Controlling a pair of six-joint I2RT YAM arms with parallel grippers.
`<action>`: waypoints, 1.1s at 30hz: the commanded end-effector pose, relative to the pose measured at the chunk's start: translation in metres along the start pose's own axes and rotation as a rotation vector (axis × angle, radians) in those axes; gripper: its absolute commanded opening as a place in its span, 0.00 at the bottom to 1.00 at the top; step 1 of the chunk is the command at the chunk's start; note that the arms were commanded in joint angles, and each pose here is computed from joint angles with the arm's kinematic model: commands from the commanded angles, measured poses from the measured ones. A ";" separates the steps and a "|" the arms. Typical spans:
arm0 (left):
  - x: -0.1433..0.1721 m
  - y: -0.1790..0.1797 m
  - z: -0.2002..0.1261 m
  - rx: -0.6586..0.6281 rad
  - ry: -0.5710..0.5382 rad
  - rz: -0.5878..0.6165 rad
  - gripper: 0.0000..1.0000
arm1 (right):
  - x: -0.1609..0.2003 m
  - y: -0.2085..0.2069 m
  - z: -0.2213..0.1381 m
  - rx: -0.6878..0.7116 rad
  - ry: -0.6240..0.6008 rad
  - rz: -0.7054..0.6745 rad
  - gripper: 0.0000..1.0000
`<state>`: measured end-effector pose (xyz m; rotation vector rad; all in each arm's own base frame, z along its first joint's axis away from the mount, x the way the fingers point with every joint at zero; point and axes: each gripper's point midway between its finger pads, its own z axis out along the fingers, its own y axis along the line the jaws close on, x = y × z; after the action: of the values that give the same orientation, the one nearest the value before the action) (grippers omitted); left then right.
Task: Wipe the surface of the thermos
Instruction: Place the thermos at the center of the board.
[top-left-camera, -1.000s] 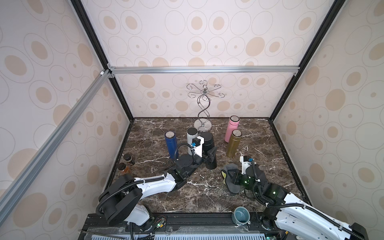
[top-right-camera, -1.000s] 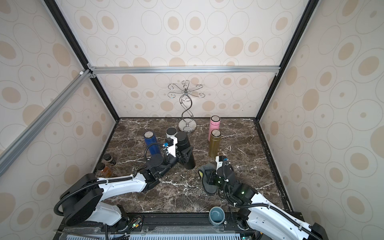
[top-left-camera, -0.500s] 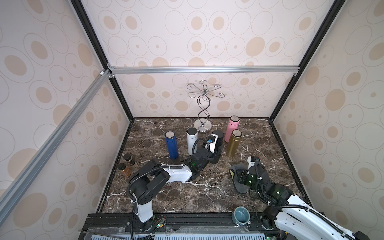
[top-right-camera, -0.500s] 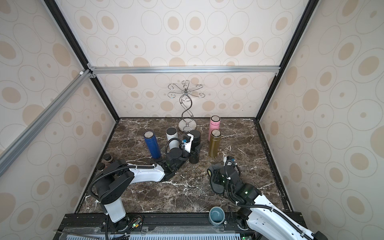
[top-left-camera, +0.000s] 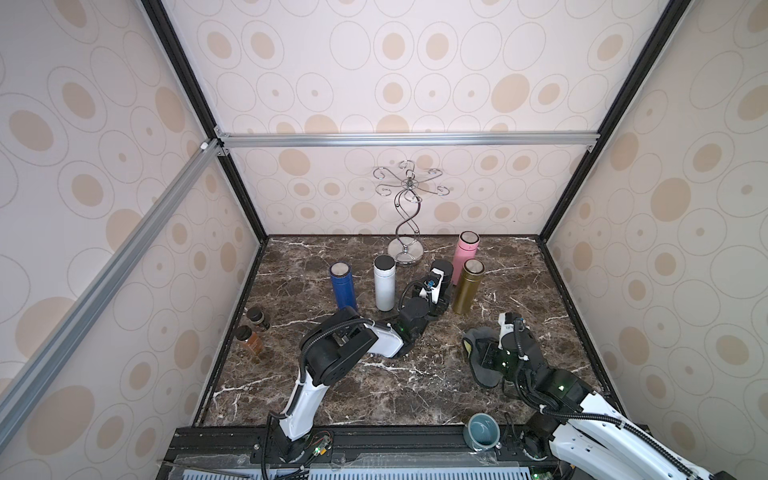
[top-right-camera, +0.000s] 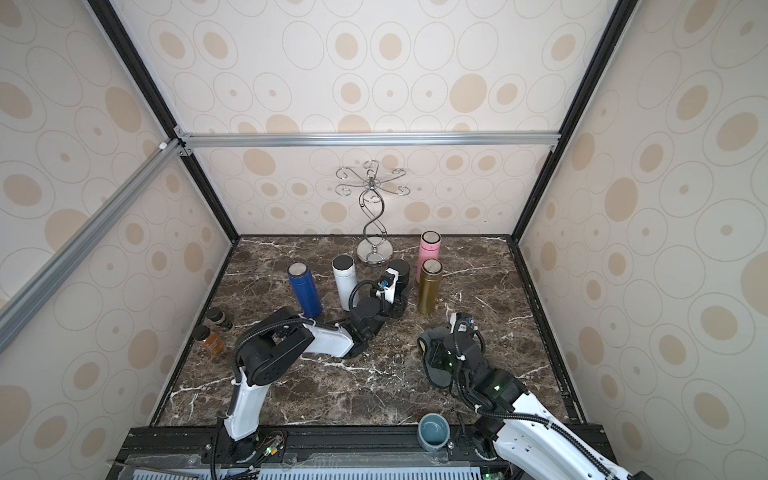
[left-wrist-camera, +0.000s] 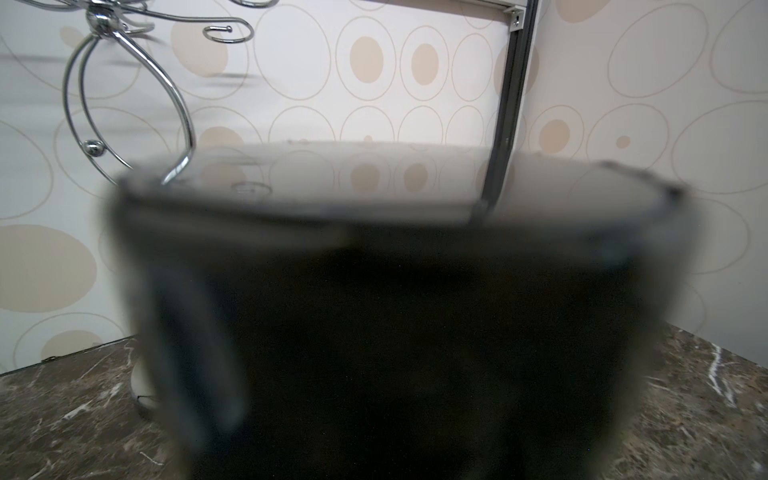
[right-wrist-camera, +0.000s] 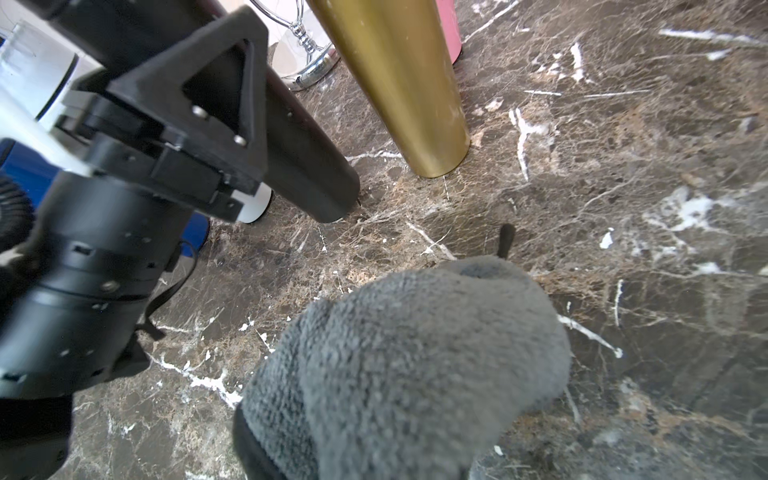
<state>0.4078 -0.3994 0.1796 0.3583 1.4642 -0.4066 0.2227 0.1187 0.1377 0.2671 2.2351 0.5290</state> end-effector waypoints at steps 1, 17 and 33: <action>-0.048 0.004 0.011 -0.048 -0.172 -0.037 0.00 | -0.011 0.003 -0.006 0.001 -0.022 -0.005 0.00; -0.032 0.023 0.054 -0.115 -0.195 -0.090 0.00 | -0.009 0.002 -0.001 0.002 -0.006 0.002 0.00; -0.014 0.030 0.085 -0.098 -0.119 -0.097 0.00 | -0.009 0.001 0.002 0.004 0.001 0.015 0.00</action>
<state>0.4913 -0.4062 0.1697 0.2131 1.4445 -0.3763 0.2258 0.1155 0.1320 0.2755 2.2622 0.5138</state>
